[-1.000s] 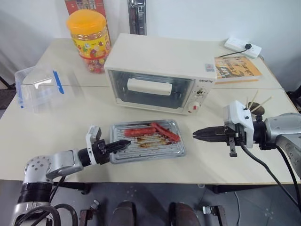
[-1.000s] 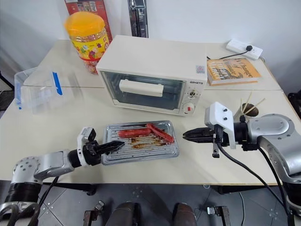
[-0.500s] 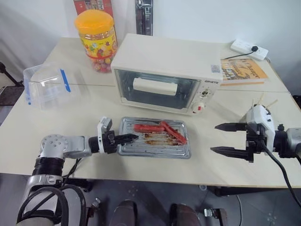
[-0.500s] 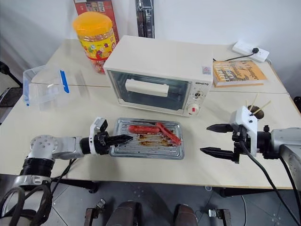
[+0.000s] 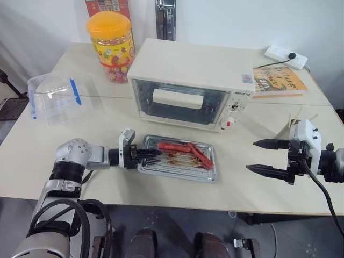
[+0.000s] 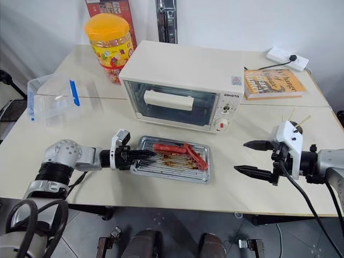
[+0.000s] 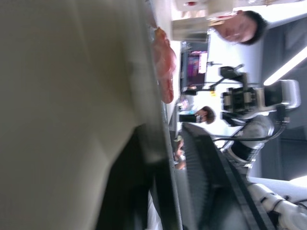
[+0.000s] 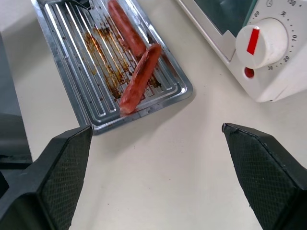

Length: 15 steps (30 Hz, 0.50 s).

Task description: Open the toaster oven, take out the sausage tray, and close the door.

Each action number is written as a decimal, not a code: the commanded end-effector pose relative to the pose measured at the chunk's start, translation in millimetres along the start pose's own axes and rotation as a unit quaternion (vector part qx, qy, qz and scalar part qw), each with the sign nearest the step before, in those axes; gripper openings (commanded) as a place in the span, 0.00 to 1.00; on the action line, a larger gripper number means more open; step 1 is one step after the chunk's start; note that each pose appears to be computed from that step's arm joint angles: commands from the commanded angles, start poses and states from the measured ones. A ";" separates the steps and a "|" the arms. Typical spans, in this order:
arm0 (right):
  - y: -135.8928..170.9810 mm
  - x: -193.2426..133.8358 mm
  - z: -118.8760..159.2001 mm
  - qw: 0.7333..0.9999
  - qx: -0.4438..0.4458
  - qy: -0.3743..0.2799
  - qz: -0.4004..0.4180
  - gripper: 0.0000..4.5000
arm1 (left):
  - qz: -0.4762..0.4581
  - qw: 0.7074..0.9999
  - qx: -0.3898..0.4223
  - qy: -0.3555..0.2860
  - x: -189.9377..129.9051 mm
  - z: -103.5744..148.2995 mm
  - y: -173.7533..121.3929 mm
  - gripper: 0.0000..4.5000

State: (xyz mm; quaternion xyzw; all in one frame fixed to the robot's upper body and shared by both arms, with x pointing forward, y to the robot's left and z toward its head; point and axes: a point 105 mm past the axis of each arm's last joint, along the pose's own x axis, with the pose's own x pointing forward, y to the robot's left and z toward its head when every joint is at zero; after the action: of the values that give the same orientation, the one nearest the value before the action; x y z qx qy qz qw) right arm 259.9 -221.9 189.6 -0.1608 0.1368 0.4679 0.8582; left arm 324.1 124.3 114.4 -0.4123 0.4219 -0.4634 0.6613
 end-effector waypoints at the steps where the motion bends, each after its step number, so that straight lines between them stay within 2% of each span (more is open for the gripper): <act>1: -1.6 -3.3 11.7 0.999 -0.033 -0.009 -0.006 1.00 | 0.031 0.999 0.007 -0.001 -13.3 4.4 6.2 0.59; 7: -4.9 0.8 12.3 0.999 -0.043 -0.006 0.000 1.00 | 0.077 0.996 0.049 0.000 -43.6 14.6 0.8 0.99; 12: -5.1 4.7 9.7 0.999 -0.048 0.002 0.017 1.00 | 0.145 0.982 0.122 -0.003 -82.3 28.0 -2.9 0.99; 14: -5.4 7.0 9.4 0.999 -0.048 0.000 0.024 1.00 | 0.165 0.959 0.227 -0.030 -101.1 45.7 -11.4 0.99; 15: -5.6 8.4 8.0 0.998 -0.050 0.002 0.027 1.00 | 0.146 0.939 0.307 -0.058 -106.0 56.2 -21.6 0.99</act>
State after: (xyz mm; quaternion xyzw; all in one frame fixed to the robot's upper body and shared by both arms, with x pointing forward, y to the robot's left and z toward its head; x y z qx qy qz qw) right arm 269.0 -215.2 187.4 -0.1813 0.1307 0.4932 0.8407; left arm 338.7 219.3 146.1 -0.2270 0.3765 -0.4124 0.7979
